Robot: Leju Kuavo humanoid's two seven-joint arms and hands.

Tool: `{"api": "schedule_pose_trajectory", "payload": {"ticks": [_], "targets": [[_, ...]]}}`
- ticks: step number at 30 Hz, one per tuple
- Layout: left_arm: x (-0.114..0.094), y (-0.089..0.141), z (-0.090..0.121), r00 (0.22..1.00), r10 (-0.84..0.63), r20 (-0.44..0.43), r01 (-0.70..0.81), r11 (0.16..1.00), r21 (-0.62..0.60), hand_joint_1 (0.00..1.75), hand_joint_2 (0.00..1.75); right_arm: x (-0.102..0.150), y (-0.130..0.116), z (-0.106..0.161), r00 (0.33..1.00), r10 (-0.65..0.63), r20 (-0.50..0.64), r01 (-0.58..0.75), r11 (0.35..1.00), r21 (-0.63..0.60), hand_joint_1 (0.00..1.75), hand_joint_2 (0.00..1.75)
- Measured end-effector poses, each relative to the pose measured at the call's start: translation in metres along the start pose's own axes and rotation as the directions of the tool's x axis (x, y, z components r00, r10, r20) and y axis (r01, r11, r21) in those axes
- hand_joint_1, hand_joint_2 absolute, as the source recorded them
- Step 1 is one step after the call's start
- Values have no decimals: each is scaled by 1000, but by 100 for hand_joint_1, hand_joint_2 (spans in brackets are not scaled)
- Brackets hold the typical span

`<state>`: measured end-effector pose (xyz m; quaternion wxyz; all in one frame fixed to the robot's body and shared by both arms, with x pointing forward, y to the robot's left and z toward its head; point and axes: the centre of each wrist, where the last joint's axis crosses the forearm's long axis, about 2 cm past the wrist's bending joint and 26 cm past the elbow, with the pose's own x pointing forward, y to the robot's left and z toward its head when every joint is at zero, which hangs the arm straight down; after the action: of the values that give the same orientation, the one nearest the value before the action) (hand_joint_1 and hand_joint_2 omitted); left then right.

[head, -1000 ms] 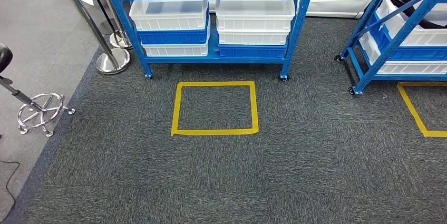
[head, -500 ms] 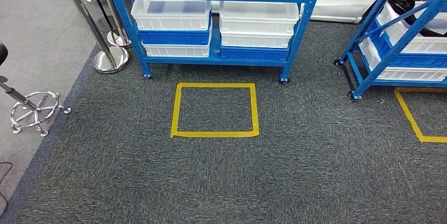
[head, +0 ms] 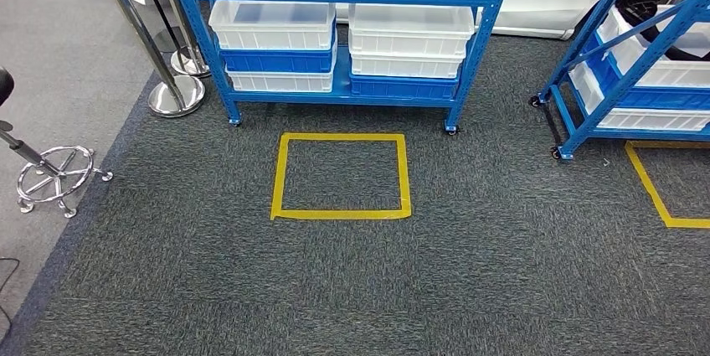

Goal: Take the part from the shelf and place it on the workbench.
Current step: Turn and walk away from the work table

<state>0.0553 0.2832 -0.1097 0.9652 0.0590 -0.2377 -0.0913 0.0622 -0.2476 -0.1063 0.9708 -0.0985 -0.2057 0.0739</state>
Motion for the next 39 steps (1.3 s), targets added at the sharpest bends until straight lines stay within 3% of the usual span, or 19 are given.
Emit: {"api": "schedule_pose_trajectory", "payload": {"ticks": [2, 7, 8, 10, 11, 15, 21, 22, 25, 26, 30, 34, 39], "targets": [[0, 0, 0, 1000, 0, -3, 0, 1000, 2, 0, 175, 0, 0, 0, 1000, 0, -3, 0, 1000, -3, 0, 87], [0, 0, 0, 1000, -1, 2, 1, 1000, 2, 0, 175, 0, 0, 0, 1000, 11, 17, -11, 1000, -5, 0, 87], [0, 0, 0, 1000, -1, 3, 1, 1000, 2, 0, 175, 0, 0, 0, 1000, 10, 18, -10, 1000, -5, 0, 44], [0, 0, 0, 1000, -1, 5, 1, 1000, 1, 0, 175, 0, 0, 0, 1000, 7, 16, -7, 1000, -6, 0, 44], [0, 0, 0, 1000, -2, 7, 2, 1000, 1, 0, 175, 0, 0, 0, 1000, 8, 16, -8, 1000, -7, 0, 0], [0, 0, 0, 1000, -2, 17, 2, 1000, 2, 0, 175, 0, -1, 0, 997, 50, 53, -48, 998, -37, 0, 175], [0, 0, 0, 1000, -1, 26, 1, 1000, 8, 0, 175, 1, -2, 1, 990, 126, 67, -116, 982, -147, 0, 175], [0, 0, 0, 1000, 0, 27, 0, 1000, 9, 0, 175, 1, -2, 1, 989, 131, 70, -118, 980, -160, 0, 131], [0, -1, 0, 1000, 3, 29, -3, 1000, 11, 0, 44, 1, -2, 1, 988, 123, 89, -108, 981, -161, 0, 0], [0, -1, 0, 1000, 3, 29, -3, 1000, 10, 0, 0, 2, -2, 1, 989, 119, 89, -104, 982, -157, 0, 0], [0, -2, 0, 1000, 3, 26, -3, 1000, 8, 0, 0, 0, -1, 1, 992, 100, 76, -88, 985, -146, 0, 0], [-1, -3, 1, 1000, 5, 24, -5, 1000, 12, 0, 0, -2, -1, 1, 994, 77, 78, -65, 988, -140, 0, 175], [-1, -2, 1, 1000, 11, 28, -11, 1000, 18, 0, 0, -2, -1, 2, 989, 103, 108, -82, 980, -184, 0, 175]]}}
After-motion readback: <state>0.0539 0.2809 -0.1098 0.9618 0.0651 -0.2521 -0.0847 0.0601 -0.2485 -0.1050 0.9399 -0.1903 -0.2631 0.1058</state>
